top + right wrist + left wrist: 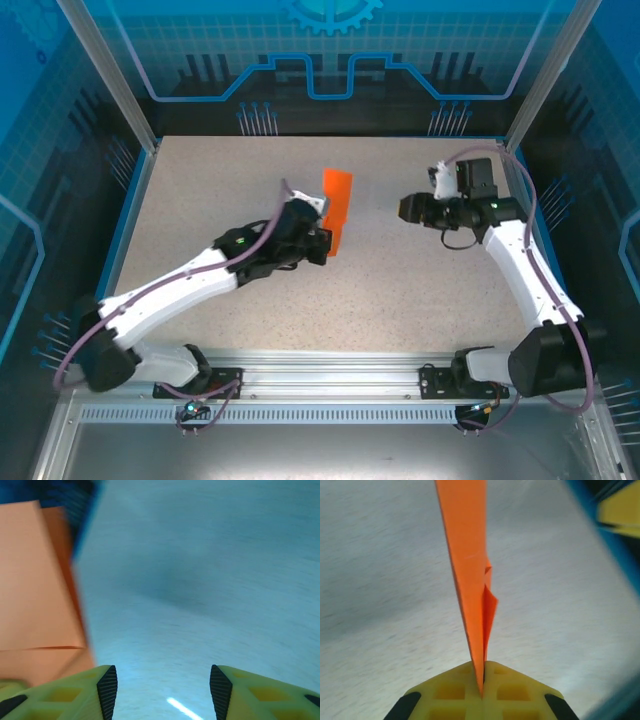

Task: Fold a paper plane with a square sheet of paper (fold left side to right side)
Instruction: Turn over the paper at the center of the table.

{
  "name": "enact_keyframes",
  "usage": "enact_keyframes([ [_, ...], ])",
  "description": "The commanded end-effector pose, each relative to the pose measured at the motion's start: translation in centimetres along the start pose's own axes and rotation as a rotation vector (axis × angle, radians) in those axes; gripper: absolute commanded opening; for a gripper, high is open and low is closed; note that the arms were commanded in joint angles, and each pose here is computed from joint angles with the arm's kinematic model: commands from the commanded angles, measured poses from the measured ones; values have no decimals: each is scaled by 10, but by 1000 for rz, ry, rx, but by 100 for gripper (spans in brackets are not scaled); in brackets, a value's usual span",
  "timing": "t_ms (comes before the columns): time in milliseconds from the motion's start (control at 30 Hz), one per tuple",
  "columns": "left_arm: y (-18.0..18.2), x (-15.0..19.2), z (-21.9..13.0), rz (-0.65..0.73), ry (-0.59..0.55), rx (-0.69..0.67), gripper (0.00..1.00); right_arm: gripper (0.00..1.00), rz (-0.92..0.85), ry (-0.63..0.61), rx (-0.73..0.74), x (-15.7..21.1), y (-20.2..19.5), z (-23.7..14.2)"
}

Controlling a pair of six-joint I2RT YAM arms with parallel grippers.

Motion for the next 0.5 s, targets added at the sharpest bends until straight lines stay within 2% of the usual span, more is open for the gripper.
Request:
enact_keyframes([
  [0, 39, 20, 11, 170, 110, -541, 0, 56, 122, 45, 192, 33, -39, -5],
  [100, 35, 24, 30, 197, 187, -723, 0, 57, 162, 37, 225, 44, -52, -5],
  [267, 20, 36, 64, 242, 289, -839, 3, 57, 177, 52, 233, 52, -59, -4],
  [467, 6, 55, 114, 302, 494, -936, 10, 57, 194, 61, 192, 57, -61, 4],
])
Point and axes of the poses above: each hand's point on the last joint's axis, 136 mm out from that joint toward the fingers, its own z axis out along the fingers, its own y axis along the line the jaws close on, x = y × z, the point moved 7 cm from there along -z, back along the fingers, and after that the axes turned 8 degrees about -z, right-handed, at the moved point
